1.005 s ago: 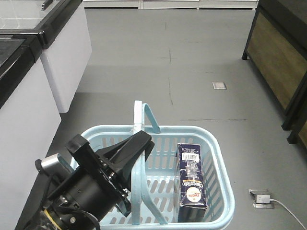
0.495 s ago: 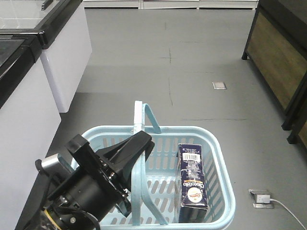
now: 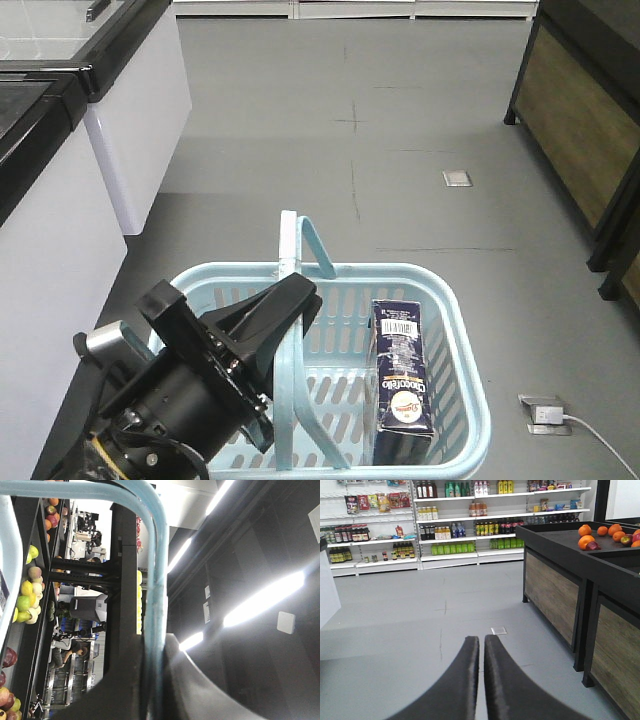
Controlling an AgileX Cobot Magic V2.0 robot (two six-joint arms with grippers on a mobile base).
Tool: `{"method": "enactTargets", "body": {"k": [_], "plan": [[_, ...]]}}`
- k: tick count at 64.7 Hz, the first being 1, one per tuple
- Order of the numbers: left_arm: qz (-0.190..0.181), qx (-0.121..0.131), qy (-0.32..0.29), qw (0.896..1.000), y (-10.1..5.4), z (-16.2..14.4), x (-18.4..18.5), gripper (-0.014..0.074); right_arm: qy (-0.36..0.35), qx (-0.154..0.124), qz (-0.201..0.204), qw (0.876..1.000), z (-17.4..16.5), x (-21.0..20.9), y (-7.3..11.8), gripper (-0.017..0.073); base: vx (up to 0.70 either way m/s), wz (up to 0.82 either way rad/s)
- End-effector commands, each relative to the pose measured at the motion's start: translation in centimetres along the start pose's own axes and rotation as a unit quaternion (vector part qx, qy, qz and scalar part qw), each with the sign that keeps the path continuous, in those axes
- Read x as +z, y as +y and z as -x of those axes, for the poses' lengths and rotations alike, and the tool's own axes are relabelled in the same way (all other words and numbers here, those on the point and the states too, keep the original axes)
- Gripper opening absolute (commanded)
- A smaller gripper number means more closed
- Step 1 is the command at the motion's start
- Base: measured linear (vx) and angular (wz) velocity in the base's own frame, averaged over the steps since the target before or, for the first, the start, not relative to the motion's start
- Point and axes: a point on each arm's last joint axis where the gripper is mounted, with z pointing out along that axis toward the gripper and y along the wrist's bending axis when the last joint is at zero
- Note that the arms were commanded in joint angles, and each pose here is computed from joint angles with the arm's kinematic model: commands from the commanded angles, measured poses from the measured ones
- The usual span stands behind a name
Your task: Left arm holds basket, right arm returns cookies
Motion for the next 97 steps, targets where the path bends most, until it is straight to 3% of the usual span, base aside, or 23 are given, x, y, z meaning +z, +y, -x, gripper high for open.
{"method": "enactTargets", "body": {"k": [1, 29, 44, 97], "plan": [[-0.122, -0.009, 0.009, 0.992, -3.21, -0.43, -0.09, -0.0003, -0.028, -0.006, 0.0, 1.0, 0.03, 0.04, 0.01, -0.0006, 0.0, 0.0], [-0.129, -0.009, 0.009, 0.992, -3.33, -0.42, -0.12, -0.0003, -0.028, -0.006, 0.0, 1.0, 0.03, 0.04, 0.01, -0.0006, 0.0, 0.0], [-0.156, -0.01, 0.006, 0.988, -3.8, -0.36, -0.26, -0.0003, -0.028, -0.006, 0.0, 1.0, 0.03, 0.04, 0.01, -0.0006, 0.0, 0.0], [-0.155, -0.003, 0.022, 0.988, -3.79, -0.67, -0.26, -0.0003, -0.028, -0.006, 0.0, 1.0, 0.03, 0.04, 0.01, -0.0006, 0.0, 0.0]]}}
